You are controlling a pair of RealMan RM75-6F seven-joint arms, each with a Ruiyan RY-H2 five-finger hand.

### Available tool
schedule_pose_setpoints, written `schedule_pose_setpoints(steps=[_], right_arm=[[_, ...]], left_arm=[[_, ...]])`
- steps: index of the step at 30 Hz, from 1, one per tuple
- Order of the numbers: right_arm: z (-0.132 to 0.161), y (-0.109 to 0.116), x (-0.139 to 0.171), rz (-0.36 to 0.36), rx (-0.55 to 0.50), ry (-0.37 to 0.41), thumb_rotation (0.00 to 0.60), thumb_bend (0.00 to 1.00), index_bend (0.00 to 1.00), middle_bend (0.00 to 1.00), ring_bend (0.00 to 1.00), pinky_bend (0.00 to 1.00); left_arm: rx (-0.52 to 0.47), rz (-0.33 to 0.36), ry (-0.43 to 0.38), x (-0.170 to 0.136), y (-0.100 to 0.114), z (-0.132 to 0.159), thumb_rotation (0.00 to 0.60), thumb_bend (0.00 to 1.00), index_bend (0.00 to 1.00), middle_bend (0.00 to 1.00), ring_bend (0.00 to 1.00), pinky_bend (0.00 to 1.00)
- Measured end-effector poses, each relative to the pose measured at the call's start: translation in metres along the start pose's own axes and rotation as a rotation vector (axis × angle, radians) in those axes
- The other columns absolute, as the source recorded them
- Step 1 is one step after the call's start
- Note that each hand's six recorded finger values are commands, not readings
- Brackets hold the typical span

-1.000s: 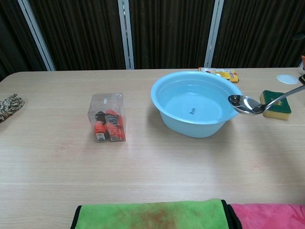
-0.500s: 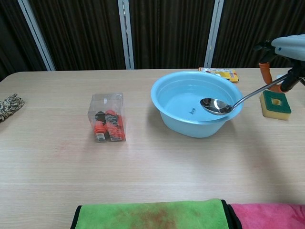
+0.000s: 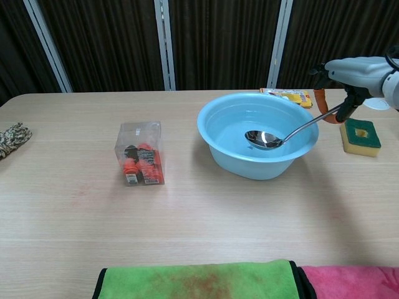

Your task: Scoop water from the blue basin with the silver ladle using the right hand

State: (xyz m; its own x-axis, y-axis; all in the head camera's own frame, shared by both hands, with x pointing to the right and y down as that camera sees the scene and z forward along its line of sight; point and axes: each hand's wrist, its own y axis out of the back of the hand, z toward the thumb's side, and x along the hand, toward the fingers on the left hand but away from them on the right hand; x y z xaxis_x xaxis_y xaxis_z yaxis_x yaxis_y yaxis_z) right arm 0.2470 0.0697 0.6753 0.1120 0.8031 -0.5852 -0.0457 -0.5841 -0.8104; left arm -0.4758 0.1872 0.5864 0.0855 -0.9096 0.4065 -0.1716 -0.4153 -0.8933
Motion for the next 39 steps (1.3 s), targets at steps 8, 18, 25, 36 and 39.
schedule_pose_setpoints(steps=[8, 18, 25, 36, 39], right_arm=[[0.005, -0.013, -0.013, 0.003, 0.006, 0.003, 0.6, 0.37, 0.64, 0.0, 0.0, 0.0], [0.012, -0.031, -0.016, -0.013, 0.032, -0.008, 0.6, 0.37, 0.64, 0.0, 0.0, 0.0], [0.019, -0.045, -0.019, -0.015, 0.034, -0.017, 0.6, 0.37, 0.64, 0.0, 0.0, 0.0], [0.024, -0.057, -0.021, -0.016, 0.036, -0.025, 0.6, 0.37, 0.64, 0.0, 0.0, 0.0], [0.024, -0.056, -0.02, -0.021, 0.037, -0.025, 0.6, 0.37, 0.64, 0.0, 0.0, 0.0]], left_arm=[[0.0, -0.019, -0.001, 0.005, -0.005, 0.001, 0.6, 0.24, 0.0, 0.0, 0.0, 0.0], [-0.027, -0.035, -0.017, 0.006, -0.005, 0.002, 0.6, 0.24, 0.0, 0.0, 0.0, 0.0], [-0.055, -0.04, -0.026, 0.007, -0.002, -0.001, 0.6, 0.24, 0.0, 0.0, 0.0, 0.0], [-0.068, -0.045, -0.038, 0.008, -0.001, -0.001, 0.6, 0.24, 0.0, 0.0, 0.0, 0.0], [-0.068, -0.045, -0.039, 0.008, -0.001, 0.0, 0.6, 0.24, 0.0, 0.0, 0.0, 0.0]])
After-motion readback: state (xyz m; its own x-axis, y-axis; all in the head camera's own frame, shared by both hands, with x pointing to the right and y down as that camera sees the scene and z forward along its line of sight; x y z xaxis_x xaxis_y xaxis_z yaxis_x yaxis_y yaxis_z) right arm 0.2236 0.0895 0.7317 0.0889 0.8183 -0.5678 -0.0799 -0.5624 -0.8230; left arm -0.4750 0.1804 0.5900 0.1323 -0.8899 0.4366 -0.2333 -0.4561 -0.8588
